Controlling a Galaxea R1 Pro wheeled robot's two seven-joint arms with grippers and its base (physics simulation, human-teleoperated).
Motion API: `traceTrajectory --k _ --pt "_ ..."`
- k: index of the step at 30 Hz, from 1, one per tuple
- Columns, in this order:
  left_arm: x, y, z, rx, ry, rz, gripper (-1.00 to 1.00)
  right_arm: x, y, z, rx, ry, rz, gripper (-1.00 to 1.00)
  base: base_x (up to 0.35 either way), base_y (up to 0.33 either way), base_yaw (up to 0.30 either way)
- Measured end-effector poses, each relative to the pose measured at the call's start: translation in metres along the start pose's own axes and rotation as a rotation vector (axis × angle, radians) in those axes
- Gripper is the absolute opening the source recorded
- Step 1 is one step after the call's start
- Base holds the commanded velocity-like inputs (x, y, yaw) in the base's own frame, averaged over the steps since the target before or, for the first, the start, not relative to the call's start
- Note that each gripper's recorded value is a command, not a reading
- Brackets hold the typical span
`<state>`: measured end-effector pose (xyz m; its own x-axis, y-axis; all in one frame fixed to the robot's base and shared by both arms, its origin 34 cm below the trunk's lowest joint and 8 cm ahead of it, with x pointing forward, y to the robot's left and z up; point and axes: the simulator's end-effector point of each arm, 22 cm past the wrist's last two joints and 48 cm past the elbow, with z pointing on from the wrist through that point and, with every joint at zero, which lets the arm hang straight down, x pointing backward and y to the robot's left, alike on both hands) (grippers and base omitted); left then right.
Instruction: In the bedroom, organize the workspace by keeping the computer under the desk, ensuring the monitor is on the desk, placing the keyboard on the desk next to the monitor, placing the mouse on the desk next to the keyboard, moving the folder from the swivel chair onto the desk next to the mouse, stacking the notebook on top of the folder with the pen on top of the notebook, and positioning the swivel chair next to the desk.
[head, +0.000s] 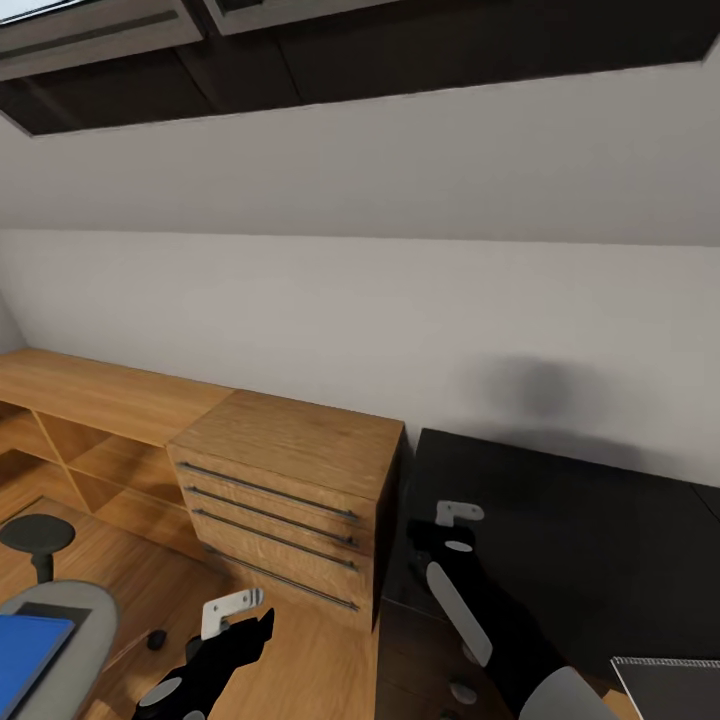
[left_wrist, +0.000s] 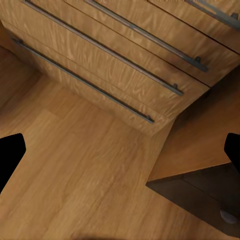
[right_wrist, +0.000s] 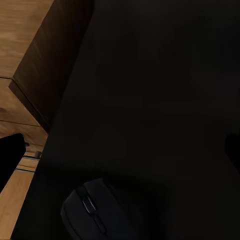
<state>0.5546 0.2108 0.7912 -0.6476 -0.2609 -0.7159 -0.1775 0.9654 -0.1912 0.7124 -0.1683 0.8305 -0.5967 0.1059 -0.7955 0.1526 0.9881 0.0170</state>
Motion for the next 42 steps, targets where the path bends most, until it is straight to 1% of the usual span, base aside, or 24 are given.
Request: traceTrajectory --k 3,4,11,14,19,20,22,26,38,42 --pt "-0.001 0.000 0.000 0.000 -0.001 0.000 1.00 0.005 -0.002 0.002 0.005 0.010 -0.003 1.00 0.004 0.000 0.000" --pt "-0.001 0.000 0.000 0.001 -0.002 0.000 1.00 0.016 -0.005 0.005 0.014 0.034 -0.011 1.00 0.001 0.000 0.000" --pt "-0.002 -0.001 -0.001 0.002 -0.004 -0.001 1.00 0.023 -0.005 0.007 0.013 0.048 -0.019 1.00 0.000 0.000 0.000" --pt "-0.002 -0.001 -0.001 0.002 -0.004 -0.001 1.00 0.024 0.001 0.007 -0.015 0.049 -0.026 1.00 0.000 0.000 0.000" --pt "-0.002 -0.001 -0.001 0.002 -0.004 -0.001 1.00 0.024 0.018 0.006 -0.091 0.043 -0.050 1.00 0.000 0.000 0.000" --pt "-0.002 -0.001 -0.001 0.002 -0.004 -0.001 1.00 0.023 0.023 0.006 -0.115 0.038 -0.065 1.00 0.000 0.000 0.000" --pt "-0.002 0.000 -0.001 0.001 -0.005 -0.001 1.00 0.022 0.025 0.006 -0.133 0.028 -0.092 1.00 0.000 0.000 0.000" --pt "-0.002 0.000 -0.001 0.001 -0.004 -0.001 1.00 0.020 0.024 0.007 -0.139 0.014 -0.129 1.00 0.000 0.000 0.000" --pt "-0.002 0.000 -0.001 0.001 -0.003 -0.001 1.00 0.021 0.019 0.008 -0.134 0.020 -0.143 1.00 0.000 0.000 0.000" --pt "-0.002 -0.001 -0.001 0.001 -0.003 -0.002 1.00 0.027 0.016 0.009 -0.128 0.044 -0.155 1.00 0.000 0.000 0.000"
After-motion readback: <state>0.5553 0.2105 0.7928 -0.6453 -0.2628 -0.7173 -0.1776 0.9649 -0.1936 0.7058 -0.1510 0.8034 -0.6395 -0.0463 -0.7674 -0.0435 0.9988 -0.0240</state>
